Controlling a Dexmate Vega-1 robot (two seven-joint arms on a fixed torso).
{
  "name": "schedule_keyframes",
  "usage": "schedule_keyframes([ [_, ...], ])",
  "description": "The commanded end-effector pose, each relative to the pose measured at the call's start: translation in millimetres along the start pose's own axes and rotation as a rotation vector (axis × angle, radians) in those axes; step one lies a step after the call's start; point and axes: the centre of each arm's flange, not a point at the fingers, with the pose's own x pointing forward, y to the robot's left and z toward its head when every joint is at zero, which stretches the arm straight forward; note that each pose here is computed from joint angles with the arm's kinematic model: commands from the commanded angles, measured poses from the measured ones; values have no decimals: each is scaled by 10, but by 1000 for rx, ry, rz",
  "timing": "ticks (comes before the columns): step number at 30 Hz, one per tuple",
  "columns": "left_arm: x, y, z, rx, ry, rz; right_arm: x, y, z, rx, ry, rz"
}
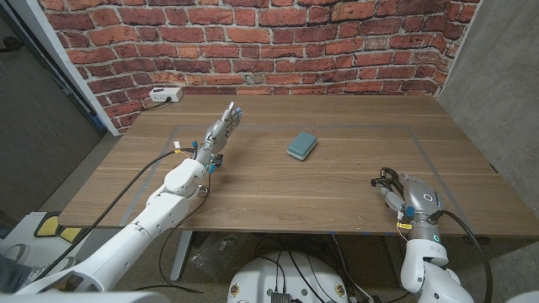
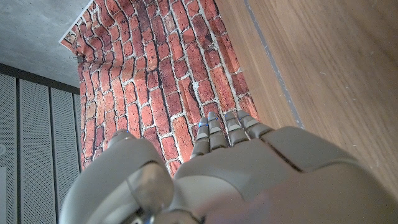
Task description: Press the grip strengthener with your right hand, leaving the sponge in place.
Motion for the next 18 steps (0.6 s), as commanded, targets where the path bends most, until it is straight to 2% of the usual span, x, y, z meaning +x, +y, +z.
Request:
schedule_keyframes([
  [1, -31, 15, 5, -1, -1, 5, 77, 24, -25, -53, 68, 25],
  [10, -27, 1, -9, -5, 0, 8, 112, -23, -35, -78, 104, 39],
  [18, -22, -32, -59, -23, 9, 7, 155, -54, -45, -72, 98, 101],
])
